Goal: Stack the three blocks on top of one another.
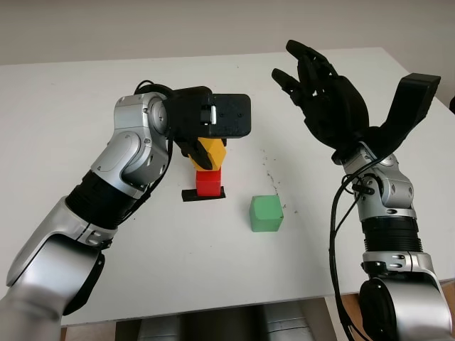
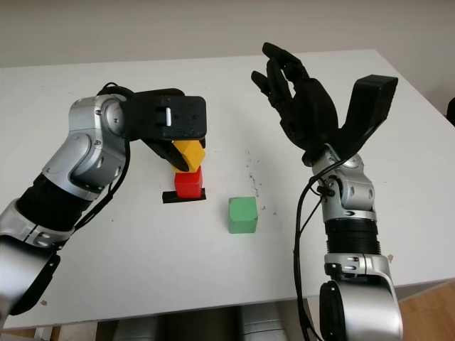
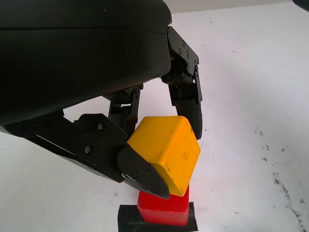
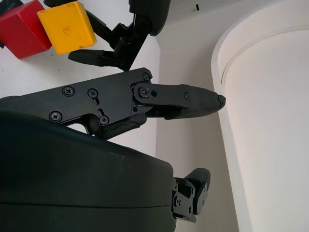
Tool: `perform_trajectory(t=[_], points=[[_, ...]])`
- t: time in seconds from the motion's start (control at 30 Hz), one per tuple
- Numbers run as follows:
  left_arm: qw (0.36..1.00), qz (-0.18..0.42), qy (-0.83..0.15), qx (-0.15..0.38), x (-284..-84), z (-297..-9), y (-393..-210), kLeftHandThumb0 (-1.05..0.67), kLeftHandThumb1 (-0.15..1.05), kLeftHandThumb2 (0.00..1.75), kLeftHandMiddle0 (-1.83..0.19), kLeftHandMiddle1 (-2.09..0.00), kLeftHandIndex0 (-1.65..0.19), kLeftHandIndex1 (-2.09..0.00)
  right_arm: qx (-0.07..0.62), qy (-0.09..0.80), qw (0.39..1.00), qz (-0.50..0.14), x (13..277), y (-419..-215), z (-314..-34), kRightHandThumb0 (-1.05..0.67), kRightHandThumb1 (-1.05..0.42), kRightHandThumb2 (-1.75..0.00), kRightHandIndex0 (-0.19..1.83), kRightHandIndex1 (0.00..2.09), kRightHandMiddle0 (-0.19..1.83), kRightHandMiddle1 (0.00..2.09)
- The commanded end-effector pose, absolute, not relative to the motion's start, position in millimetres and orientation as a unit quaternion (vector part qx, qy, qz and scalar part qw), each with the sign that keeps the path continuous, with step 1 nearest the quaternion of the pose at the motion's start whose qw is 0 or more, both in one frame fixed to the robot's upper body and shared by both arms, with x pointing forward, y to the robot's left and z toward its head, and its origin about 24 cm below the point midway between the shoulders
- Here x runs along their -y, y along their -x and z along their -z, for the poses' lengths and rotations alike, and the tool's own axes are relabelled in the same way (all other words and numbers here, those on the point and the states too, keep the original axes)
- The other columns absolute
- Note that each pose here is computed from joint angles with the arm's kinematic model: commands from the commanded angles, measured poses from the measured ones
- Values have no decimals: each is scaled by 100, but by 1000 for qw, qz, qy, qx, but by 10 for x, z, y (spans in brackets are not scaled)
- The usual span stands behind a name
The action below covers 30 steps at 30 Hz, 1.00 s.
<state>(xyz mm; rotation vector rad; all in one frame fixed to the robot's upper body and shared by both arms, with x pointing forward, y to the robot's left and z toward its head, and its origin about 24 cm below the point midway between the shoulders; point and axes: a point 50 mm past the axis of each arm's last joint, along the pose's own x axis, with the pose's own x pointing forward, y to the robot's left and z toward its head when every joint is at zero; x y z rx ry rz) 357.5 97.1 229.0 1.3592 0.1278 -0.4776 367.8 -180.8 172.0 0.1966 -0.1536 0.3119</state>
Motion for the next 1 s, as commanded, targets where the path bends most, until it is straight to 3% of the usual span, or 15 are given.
perform_trajectory(t=[0.0,0.3,0.6,0.8,0.9,0.93,0.97], points=[[744,215,-631,-44,-938,-2414,-3570,-17,87,6,-56,-154,-52,-152,94,-96,978,-159,1798,-3691,-1804,-59,-105,-42,-5,50,-19,69],[731,225,-642,-41,-958,-2393,-3558,-17,87,5,-55,-148,-51,-151,95,-99,978,-155,1798,-3686,-1797,-60,-105,-42,-4,50,-19,68],[723,217,-653,-57,-954,-2331,-3535,-17,86,5,-51,-151,-33,-137,95,-98,979,-152,1792,-3675,-1787,-60,-105,-41,-3,50,-19,73],[719,224,-656,-52,-956,-2290,-3536,-22,86,5,-54,-151,-41,-147,95,-101,979,-152,1798,-3672,-1780,-60,-105,-42,-3,51,-19,73],[709,233,-662,-68,-946,-2296,-3526,-40,86,5,-47,-158,-20,-120,94,-102,979,-150,1800,-3671,-1777,-60,-105,-41,-3,51,-19,74],[704,236,-666,-72,-943,-2298,-3521,-49,88,6,-29,-138,-7,-87,93,-104,979,-151,1801,-3672,-1776,-60,-105,-40,-3,51,-19,73],[701,237,-669,-76,-941,-2297,-3518,-53,88,6,-24,-131,-6,-64,93,-105,978,-152,1801,-3672,-1776,-60,-105,-40,-3,51,-19,73]])
